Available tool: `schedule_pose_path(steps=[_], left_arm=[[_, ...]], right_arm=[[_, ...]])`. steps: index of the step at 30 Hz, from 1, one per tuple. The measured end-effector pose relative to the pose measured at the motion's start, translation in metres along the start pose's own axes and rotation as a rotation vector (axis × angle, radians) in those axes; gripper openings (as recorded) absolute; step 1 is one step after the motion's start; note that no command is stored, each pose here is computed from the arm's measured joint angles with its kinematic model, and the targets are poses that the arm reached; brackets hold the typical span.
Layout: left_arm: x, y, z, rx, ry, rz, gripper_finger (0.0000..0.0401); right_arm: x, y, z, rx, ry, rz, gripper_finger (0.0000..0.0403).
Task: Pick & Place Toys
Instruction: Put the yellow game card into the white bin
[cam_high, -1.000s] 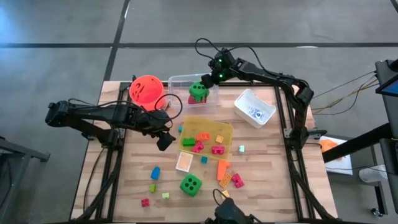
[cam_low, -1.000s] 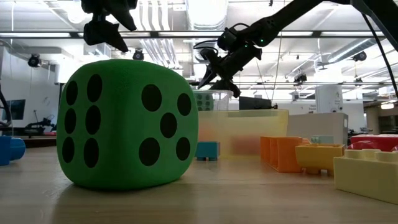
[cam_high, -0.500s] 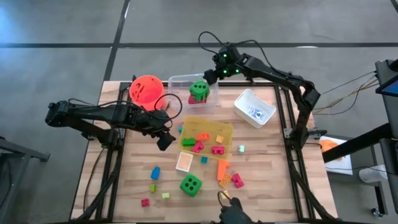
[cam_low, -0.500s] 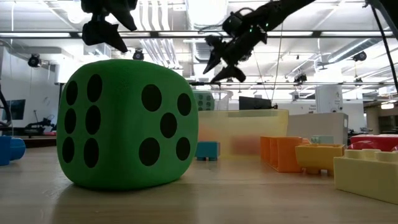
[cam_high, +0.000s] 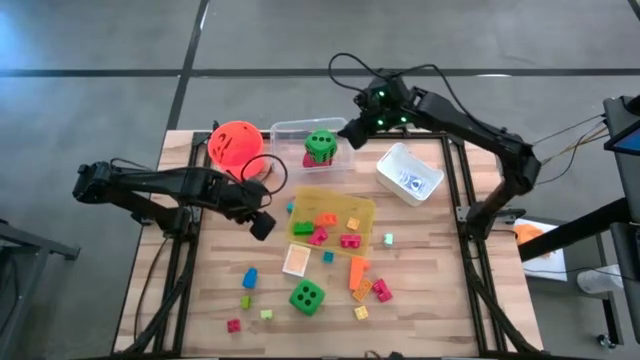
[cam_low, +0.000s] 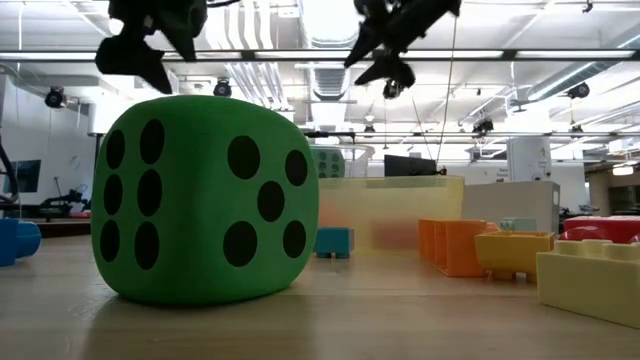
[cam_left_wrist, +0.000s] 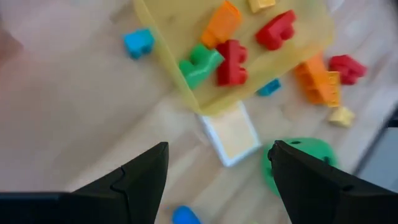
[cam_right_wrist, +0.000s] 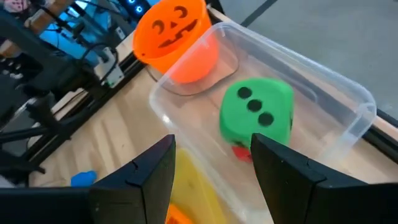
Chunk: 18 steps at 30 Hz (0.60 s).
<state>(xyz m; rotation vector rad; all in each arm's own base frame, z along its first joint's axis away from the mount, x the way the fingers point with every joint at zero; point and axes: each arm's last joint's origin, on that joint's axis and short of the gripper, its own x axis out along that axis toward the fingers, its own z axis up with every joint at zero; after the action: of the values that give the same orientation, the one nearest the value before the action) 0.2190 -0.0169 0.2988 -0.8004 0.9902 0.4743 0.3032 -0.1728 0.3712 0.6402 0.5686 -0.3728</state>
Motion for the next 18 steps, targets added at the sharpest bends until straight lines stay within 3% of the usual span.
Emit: schedule_pose_path(steps=[6, 12, 18], left_arm=[[0.018, -0.02, -0.002, -0.008, 0.082, -0.121, 0.0276], [0.045, -0.035, -0.009, 0.077, 0.17, -0.13, 0.0276], [0.069, -0.049, -0.019, 0.201, 0.172, -0.306, 0.0276]], right_arm=[[-0.032, 0.024, -0.019, -0.03, -0.006, -0.101, 0.0202], [-0.056, 0.054, -0.045, -0.03, 0.019, -0.171, 0.0202], [-0.082, 0.087, -0.07, -0.046, -0.032, -0.213, 0.0202]])
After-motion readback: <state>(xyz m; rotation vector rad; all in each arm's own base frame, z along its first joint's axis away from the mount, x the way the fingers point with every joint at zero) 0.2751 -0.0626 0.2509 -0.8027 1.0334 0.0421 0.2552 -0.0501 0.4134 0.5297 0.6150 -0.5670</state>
